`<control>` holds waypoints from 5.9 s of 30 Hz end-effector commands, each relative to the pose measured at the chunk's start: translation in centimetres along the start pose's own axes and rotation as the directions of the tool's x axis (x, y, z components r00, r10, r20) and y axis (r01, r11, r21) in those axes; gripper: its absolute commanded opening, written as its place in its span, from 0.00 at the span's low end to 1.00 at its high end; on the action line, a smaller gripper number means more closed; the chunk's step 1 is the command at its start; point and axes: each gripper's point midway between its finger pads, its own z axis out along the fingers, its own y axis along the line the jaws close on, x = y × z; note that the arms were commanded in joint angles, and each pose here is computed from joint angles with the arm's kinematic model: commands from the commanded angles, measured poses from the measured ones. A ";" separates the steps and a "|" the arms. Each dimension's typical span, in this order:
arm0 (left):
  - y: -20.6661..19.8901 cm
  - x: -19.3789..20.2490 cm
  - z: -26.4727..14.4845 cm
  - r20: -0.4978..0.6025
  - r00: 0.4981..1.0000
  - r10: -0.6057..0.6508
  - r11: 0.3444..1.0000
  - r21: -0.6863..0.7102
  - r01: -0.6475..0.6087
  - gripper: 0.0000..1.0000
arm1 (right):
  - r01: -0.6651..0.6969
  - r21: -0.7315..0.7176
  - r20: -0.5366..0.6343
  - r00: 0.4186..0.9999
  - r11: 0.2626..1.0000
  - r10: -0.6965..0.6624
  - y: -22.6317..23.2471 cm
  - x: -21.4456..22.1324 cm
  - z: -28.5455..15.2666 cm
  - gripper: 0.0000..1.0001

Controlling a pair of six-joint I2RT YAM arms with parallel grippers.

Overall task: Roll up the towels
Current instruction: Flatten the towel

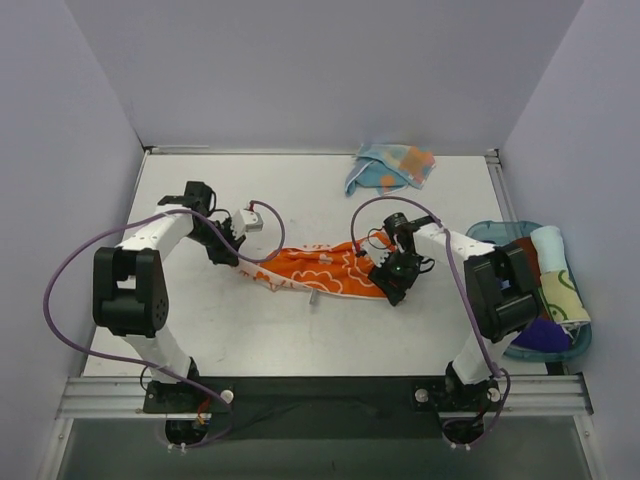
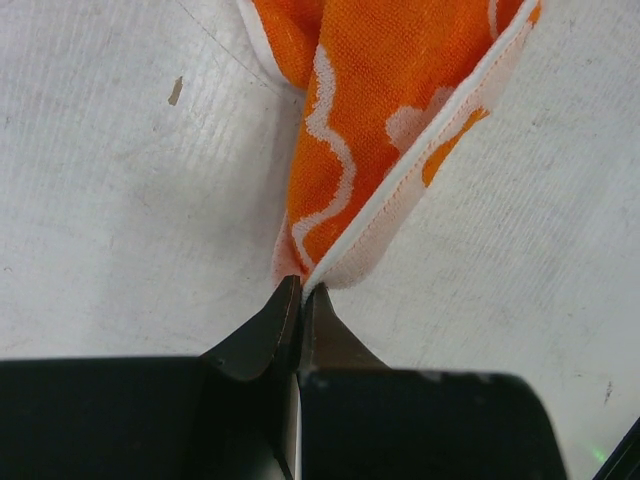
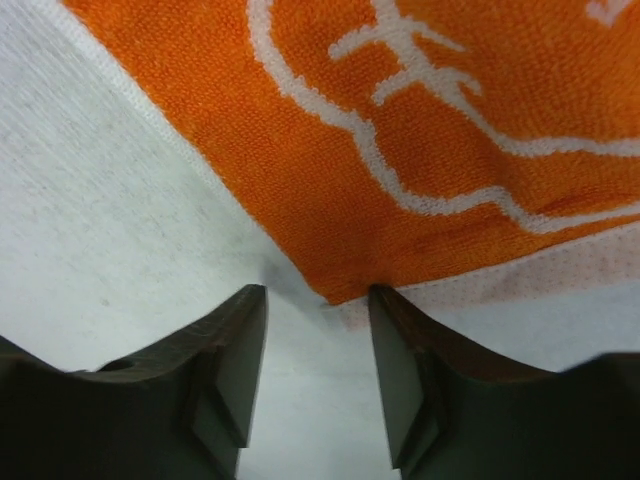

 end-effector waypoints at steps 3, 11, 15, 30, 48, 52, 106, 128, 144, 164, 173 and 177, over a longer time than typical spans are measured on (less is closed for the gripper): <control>0.5 -1.8 -0.9 0.067 0.997 -0.036 0.999 0.009 0.035 0.00 | 0.032 0.009 -0.083 0.996 0.999 -0.031 0.2 1.3 1.1 0.39; 1.7 -3.5 -2.4 0.122 0.988 -0.091 0.996 -0.012 0.094 0.00 | 0.034 0.098 -0.032 0.999 0.995 -0.031 -1.1 -0.2 -1.4 0.00; 2.4 -5.2 -4.1 0.170 0.980 -0.108 0.993 -0.036 0.115 0.00 | -0.039 0.162 0.129 0.991 0.986 0.018 -3.2 -3.6 -7.2 0.00; 1.0 -4.4 -4.1 0.165 0.980 -0.115 0.993 -0.018 0.120 0.00 | 0.051 0.094 0.044 0.997 0.994 -0.055 0.7 -2.5 -5.3 0.54; 1.9 -3.4 -2.8 0.141 0.976 -0.164 0.986 0.017 0.163 0.00 | 0.153 0.003 -0.166 0.975 0.988 -0.150 3.6 -0.5 1.3 0.42; 2.0 -3.1 -2.7 0.144 0.973 -0.178 0.984 0.023 0.177 0.00 | 0.176 0.011 -0.223 0.960 0.984 -0.169 3.4 0.3 2.2 0.39; 10.3 -16.0 -19.7 0.520 0.853 0.033 0.912 -0.364 0.187 0.00 | -0.179 0.554 0.422 0.902 0.813 -0.089 -12.6 -12.4 -28.8 0.00; -11.3 7.5 -2.1 -0.099 0.966 0.241 0.964 0.137 -0.226 0.06 | 0.211 0.057 -0.146 0.969 0.976 -0.201 3.6 1.6 -2.7 0.02; -12.6 7.0 -4.3 -0.063 0.988 0.141 0.979 0.158 -0.130 0.40 | 0.067 -0.010 -0.061 0.996 0.998 -0.067 6.7 1.4 -6.6 0.38; -10.2 13.5 1.8 -0.324 0.944 0.068 0.993 0.113 -0.033 0.13 | -0.105 0.106 -0.328 0.935 0.989 0.134 3.7 5.0 0.9 0.10; -9.4 14.5 0.9 -0.380 0.921 0.081 0.995 0.088 -0.051 0.06 | -0.044 0.144 -0.326 0.941 0.989 0.090 4.1 5.0 0.0 0.20; -9.3 10.2 -0.4 -0.248 0.966 0.069 0.994 0.103 -0.045 0.14 | -0.089 0.090 -0.194 0.975 0.992 0.105 5.0 1.4 -2.2 0.41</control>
